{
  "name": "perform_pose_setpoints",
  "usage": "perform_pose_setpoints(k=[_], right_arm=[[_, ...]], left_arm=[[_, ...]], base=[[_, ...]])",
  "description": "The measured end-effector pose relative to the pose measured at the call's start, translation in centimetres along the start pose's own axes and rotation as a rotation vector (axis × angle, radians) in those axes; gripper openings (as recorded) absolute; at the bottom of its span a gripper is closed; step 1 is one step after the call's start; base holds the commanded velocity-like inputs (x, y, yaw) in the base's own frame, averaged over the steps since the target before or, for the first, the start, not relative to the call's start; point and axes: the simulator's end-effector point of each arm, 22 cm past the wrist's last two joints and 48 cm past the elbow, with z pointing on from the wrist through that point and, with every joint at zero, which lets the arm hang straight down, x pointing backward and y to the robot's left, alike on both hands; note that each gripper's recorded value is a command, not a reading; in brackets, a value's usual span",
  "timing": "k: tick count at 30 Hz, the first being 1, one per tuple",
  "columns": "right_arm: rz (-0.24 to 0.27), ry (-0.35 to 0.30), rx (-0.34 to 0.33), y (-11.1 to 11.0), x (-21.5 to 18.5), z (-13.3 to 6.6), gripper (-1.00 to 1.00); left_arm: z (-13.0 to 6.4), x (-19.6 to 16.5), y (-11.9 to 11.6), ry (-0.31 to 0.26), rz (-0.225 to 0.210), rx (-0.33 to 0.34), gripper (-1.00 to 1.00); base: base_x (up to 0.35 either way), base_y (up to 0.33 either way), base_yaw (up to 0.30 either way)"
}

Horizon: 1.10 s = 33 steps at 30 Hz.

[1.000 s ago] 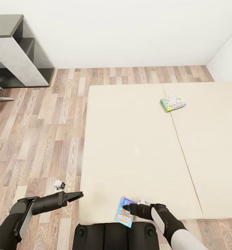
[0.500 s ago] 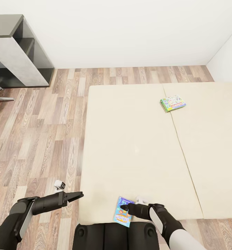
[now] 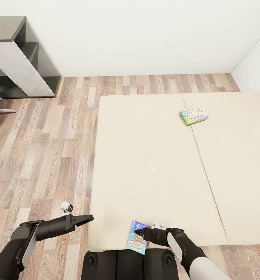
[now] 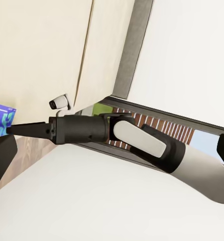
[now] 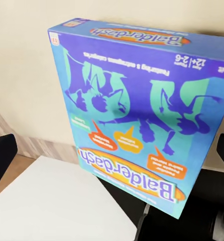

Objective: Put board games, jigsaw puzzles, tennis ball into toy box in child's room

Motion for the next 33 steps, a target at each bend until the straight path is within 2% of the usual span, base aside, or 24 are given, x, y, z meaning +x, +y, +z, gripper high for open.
perform_pose_setpoints(k=[33], right_arm=[[-0.004,-0.001,0.020,-0.46,-0.01,-0.01,1.00]], left_arm=[[0.03,0.01,-0.01,0.000,0.001,0.001,1.00]], base=[[0.000,0.000,0.000]])
